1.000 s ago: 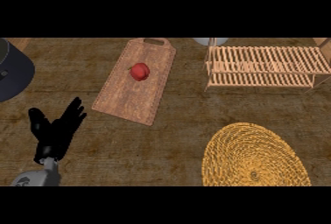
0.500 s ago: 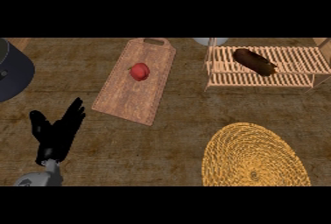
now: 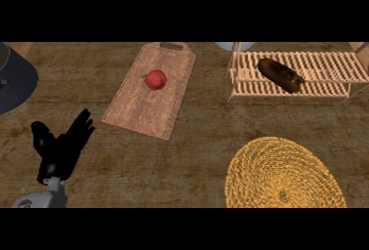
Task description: Pick the sweet potato from the placemat and place it in the tiered shelf
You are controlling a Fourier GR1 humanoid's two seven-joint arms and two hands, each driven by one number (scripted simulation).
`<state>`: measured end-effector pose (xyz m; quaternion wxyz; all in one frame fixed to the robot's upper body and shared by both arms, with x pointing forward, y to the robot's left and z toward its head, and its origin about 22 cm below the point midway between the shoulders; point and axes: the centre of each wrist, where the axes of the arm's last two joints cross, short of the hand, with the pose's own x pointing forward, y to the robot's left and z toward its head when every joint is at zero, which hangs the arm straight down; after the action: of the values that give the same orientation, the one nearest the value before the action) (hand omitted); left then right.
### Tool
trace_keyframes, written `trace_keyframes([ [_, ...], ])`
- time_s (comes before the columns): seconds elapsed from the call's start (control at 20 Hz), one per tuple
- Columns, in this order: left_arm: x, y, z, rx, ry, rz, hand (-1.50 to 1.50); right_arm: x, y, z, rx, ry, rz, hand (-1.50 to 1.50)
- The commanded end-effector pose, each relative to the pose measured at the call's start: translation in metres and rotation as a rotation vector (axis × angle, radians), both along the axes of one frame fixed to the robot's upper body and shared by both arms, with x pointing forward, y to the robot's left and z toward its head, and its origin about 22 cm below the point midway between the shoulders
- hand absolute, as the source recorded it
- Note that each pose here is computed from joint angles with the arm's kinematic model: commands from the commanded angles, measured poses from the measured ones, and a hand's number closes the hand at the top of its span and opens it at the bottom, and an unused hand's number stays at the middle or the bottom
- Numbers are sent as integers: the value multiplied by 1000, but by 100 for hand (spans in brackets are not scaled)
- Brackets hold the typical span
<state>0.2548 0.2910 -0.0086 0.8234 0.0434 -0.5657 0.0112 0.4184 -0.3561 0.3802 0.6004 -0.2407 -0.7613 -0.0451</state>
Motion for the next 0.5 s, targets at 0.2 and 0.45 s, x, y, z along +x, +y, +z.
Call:
trace_keyframes([
  [0.2,-11,4,-11,-13,83,11,0,-36,-68,17,106,-72,-279,-150],
  [0.45,-15,10,-19,-8,101,2,0,-69,-127,6,204,-49,-309,-150],
])
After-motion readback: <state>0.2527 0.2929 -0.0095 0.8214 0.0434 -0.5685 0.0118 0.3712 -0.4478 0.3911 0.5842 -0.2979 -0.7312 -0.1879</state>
